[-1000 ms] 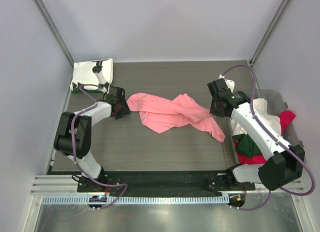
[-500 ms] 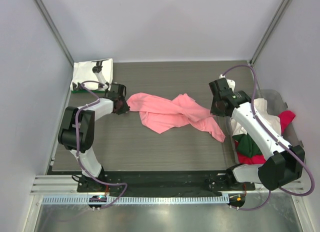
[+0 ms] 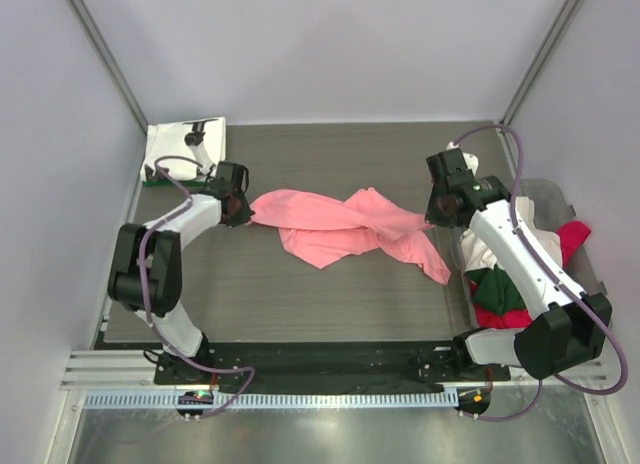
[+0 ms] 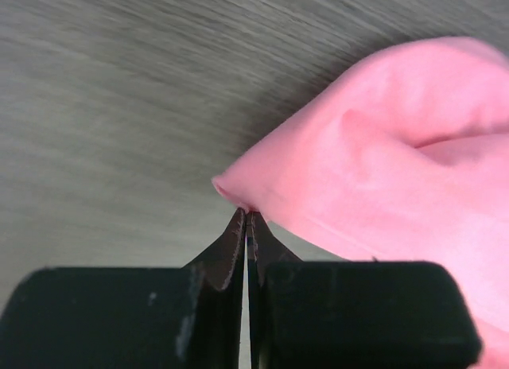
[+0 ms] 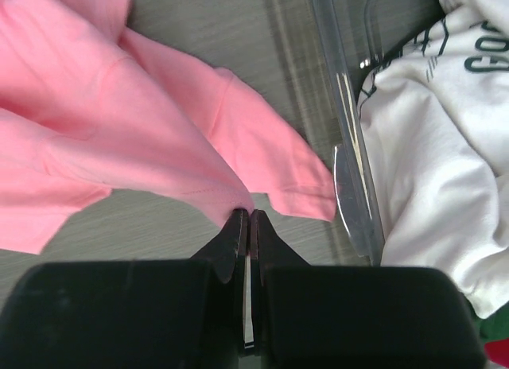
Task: Fold and stack the t-shirts
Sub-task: Flatten the tshirt out
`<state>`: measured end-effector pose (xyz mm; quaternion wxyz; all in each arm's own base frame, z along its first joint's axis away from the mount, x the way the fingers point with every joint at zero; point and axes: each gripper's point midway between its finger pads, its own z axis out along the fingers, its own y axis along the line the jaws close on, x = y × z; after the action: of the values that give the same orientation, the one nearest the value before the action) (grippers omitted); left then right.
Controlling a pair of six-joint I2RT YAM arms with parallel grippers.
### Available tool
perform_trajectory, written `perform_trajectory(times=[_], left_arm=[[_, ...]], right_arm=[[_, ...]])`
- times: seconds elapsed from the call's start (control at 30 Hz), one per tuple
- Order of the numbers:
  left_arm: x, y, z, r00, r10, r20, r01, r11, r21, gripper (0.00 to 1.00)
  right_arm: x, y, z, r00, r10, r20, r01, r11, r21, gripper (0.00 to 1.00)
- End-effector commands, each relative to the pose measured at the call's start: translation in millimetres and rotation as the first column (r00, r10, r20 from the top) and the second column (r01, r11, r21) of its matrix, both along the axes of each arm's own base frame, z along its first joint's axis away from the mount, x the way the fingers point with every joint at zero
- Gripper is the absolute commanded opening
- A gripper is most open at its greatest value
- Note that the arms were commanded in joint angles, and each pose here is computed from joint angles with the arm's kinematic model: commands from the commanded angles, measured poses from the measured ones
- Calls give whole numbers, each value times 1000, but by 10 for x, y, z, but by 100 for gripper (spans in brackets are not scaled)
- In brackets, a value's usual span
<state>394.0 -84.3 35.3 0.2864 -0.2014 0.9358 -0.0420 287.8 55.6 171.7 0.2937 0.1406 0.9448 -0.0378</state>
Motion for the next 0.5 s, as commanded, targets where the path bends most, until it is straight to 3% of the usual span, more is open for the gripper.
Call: perform_trajectory(times=[0.0,0.23,0.47], left_arm=[[-55,241,885,987,25,158,-38,996,80,0],[-462,540,2264,931,3,366,-64,986,155,0],[-1045,726,3566,799,13,602,-107,987,120,0]], right_arm=[[180,16,492,993,-2,120,-2,999,36,1],[266,81,1321,963,-26,269,-6,993,117,1],[19,171,2371,865,15,502,-139,968,210,1]])
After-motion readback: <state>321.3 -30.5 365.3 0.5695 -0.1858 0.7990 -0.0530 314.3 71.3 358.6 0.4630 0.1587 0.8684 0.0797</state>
